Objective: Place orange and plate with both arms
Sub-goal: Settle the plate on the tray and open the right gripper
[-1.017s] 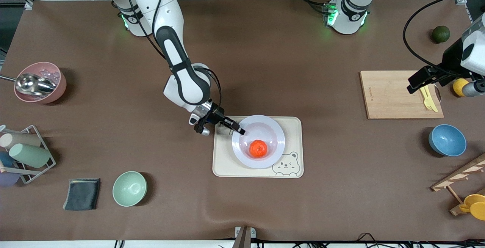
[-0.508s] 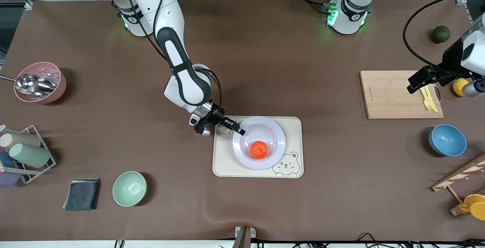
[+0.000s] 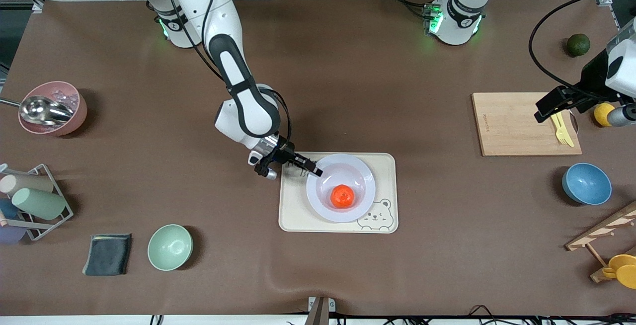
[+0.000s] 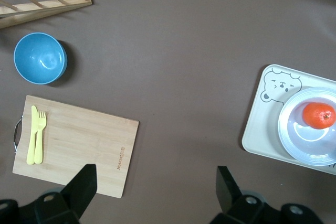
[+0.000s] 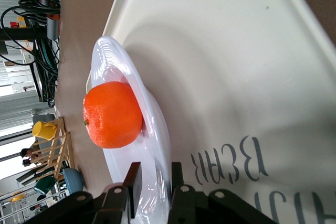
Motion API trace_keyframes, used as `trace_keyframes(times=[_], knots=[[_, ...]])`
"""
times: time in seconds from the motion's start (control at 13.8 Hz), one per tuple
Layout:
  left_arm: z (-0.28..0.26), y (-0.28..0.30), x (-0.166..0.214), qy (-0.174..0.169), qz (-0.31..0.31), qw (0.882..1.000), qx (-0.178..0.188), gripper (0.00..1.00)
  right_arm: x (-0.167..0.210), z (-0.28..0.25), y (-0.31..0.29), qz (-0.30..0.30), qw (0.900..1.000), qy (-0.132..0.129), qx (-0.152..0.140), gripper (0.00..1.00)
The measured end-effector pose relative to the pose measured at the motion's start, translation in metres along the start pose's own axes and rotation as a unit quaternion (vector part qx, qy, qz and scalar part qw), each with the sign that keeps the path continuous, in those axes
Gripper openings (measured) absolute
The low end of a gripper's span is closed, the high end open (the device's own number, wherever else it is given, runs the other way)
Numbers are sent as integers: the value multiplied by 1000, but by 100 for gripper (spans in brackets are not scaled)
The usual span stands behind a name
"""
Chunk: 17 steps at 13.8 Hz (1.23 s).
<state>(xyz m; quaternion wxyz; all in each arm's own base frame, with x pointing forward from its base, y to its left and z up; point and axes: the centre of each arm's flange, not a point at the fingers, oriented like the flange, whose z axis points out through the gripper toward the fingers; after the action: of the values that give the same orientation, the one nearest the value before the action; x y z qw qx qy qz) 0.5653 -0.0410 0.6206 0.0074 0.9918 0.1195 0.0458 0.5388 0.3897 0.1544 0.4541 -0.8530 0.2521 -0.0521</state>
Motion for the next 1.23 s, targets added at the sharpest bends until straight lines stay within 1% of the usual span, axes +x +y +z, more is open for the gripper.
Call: trace_keyframes(times=[0.07, 0.15, 0.22, 0.29, 0.44, 0.73, 0.8, 0.94, 1.23], knots=[[-1, 0, 0, 1, 0, 1000, 0, 100, 0, 0, 0, 0, 1000, 0, -1, 34], [-2, 0, 0, 2, 1, 1000, -1, 100, 0, 0, 0, -1, 1000, -1, -2, 34], [-2, 1, 0, 2, 3, 1000, -1, 100, 1, 0, 0, -3, 1000, 0, -4, 39], [-2, 2, 0, 2, 5, 1000, -1, 100, 2, -1, 0, -7, 1000, 0, -8, 41], [-2, 3, -1, 2, 7, 1000, -1, 100, 4, -2, 1, -10, 1000, -1, -14, 42], [-2, 3, -1, 2, 7, 1000, -1, 100, 9, -4, 3, -10, 1000, -6, -29, 46], [-2, 3, -1, 2, 7, 1000, -1, 100, 10, -4, 3, -11, 999, -7, -33, 49], [-2, 3, -1, 2, 7, 1000, -1, 100, 12, -5, 3, -10, 999, -11, -46, 51], [-2, 3, -1, 2, 7, 1000, -1, 100, 17, -7, 0, 5, 996, -22, -88, 52]])
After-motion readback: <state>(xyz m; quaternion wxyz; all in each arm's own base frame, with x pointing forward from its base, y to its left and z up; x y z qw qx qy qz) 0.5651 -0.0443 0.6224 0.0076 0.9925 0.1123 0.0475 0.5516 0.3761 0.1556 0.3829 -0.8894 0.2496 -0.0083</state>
